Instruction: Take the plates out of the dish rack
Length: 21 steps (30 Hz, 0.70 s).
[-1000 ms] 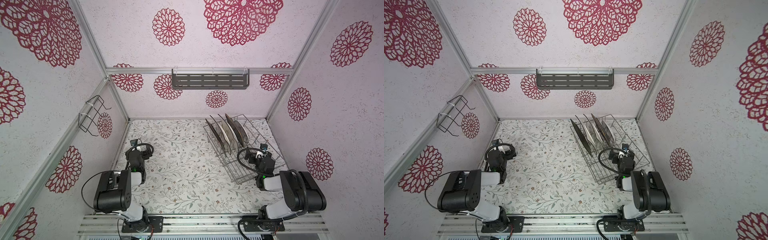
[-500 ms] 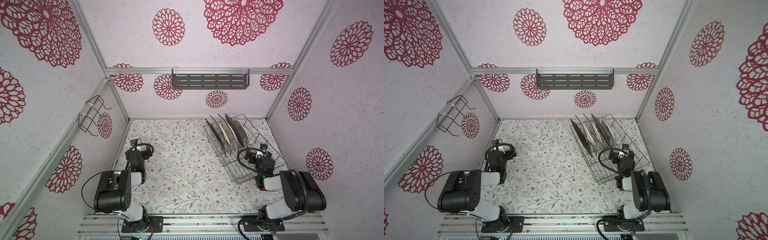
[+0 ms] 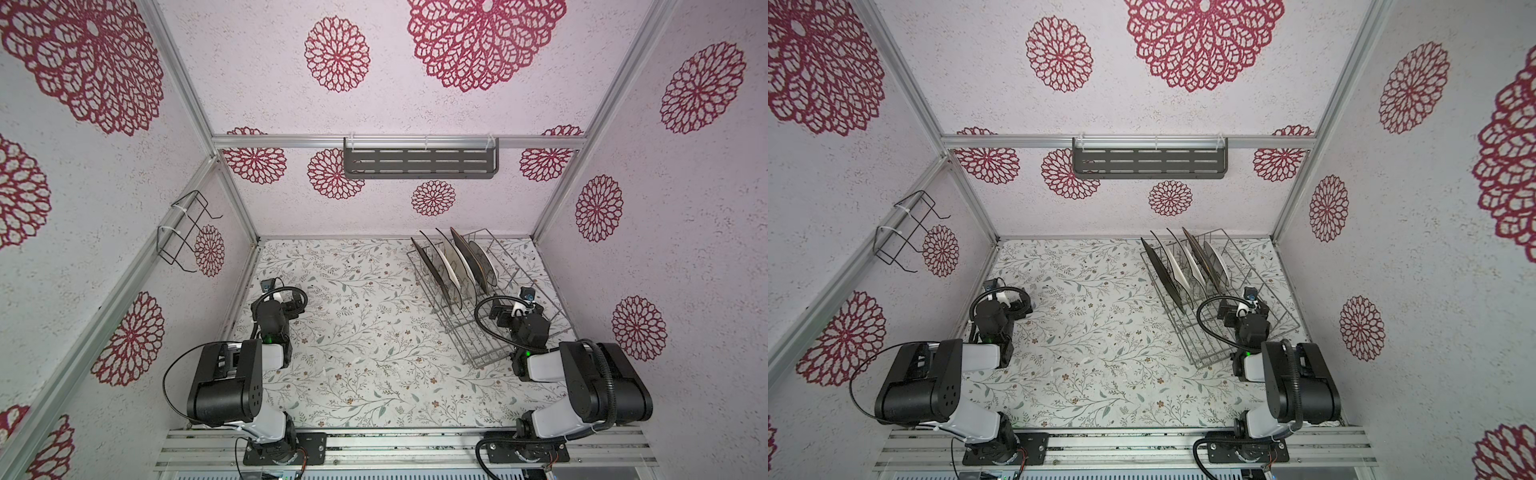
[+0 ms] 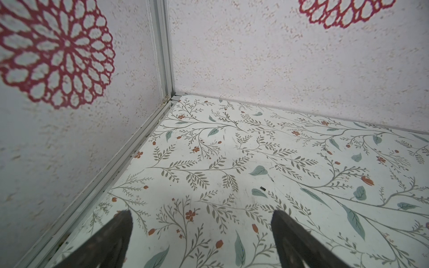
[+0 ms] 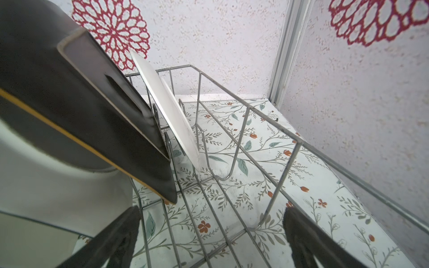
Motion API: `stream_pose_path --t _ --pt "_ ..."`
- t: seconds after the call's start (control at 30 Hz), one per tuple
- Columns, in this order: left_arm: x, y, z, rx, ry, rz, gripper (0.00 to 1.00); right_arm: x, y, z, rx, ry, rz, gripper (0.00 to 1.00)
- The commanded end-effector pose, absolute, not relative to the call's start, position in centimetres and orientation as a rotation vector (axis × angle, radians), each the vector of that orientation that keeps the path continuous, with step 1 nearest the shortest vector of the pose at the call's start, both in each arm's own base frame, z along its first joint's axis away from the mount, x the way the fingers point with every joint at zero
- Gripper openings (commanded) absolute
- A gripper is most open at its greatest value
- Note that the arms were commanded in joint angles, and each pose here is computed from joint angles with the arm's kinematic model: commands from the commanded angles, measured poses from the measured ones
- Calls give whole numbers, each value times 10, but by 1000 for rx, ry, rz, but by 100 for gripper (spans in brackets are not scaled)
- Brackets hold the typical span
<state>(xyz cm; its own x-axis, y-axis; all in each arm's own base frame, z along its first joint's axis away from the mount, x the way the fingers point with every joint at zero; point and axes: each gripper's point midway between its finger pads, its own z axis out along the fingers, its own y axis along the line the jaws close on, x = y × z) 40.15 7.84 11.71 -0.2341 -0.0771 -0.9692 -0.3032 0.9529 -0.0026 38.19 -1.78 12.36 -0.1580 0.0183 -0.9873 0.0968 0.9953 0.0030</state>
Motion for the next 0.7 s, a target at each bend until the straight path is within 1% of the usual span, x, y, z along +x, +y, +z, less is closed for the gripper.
stream_pose_path --t 0.0,0.67 --pt "404 75 122 -259 1794 206 97 380 -15 112 72 1766 -61 99" --pt "405 77 122 -267 1799 186 97 380 -15 112 72 1768 -59 99"
